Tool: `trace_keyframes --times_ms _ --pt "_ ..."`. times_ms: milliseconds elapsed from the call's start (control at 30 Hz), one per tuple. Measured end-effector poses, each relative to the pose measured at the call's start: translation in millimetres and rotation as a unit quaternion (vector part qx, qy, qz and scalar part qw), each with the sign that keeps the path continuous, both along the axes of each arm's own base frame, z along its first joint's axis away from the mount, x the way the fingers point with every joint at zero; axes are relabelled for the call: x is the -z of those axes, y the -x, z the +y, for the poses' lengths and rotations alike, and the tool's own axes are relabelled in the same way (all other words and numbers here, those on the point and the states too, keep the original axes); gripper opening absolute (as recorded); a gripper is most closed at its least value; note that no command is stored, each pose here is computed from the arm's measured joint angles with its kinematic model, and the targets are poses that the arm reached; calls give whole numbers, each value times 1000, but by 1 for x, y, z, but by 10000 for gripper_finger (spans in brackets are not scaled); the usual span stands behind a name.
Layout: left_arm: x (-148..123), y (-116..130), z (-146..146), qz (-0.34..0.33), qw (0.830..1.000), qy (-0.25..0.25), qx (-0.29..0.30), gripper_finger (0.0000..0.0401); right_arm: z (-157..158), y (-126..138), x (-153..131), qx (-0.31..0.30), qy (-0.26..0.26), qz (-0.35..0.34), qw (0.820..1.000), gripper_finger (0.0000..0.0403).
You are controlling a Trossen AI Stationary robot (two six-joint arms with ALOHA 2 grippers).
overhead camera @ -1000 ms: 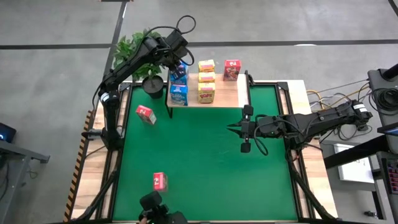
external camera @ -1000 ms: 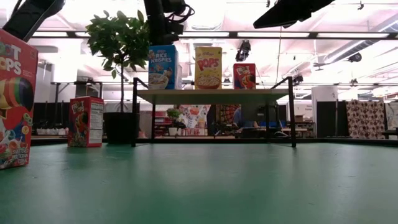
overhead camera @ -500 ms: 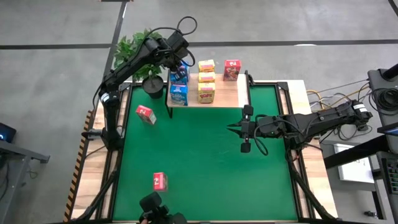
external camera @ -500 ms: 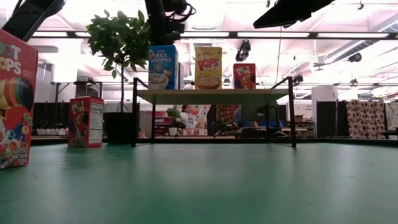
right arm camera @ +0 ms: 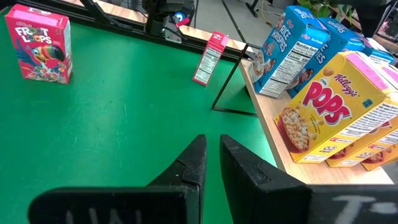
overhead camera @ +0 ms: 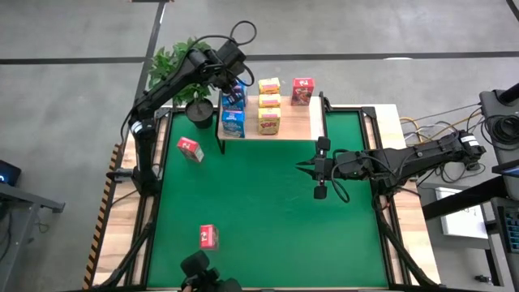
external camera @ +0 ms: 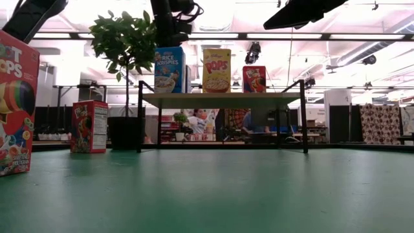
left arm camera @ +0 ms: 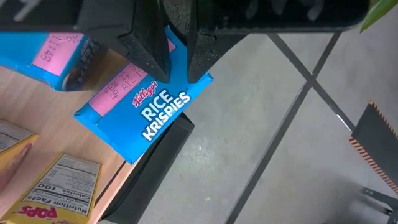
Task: Stack cereal on shelf
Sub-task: Put the blue cereal box on the shelf
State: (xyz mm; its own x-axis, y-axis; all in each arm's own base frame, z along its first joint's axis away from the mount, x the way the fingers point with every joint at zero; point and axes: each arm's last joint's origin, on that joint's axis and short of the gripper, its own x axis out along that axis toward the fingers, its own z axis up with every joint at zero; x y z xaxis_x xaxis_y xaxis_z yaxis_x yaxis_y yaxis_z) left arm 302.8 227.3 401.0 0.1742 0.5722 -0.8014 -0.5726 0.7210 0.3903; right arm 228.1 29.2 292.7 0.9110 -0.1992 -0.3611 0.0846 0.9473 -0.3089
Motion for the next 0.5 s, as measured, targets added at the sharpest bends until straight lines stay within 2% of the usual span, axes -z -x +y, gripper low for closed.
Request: trace_keyframes --times_ms 500 --pt "-23 14 -14 -25 999 -22 12 39 0 0 0 0 -1 -2 1000 34"
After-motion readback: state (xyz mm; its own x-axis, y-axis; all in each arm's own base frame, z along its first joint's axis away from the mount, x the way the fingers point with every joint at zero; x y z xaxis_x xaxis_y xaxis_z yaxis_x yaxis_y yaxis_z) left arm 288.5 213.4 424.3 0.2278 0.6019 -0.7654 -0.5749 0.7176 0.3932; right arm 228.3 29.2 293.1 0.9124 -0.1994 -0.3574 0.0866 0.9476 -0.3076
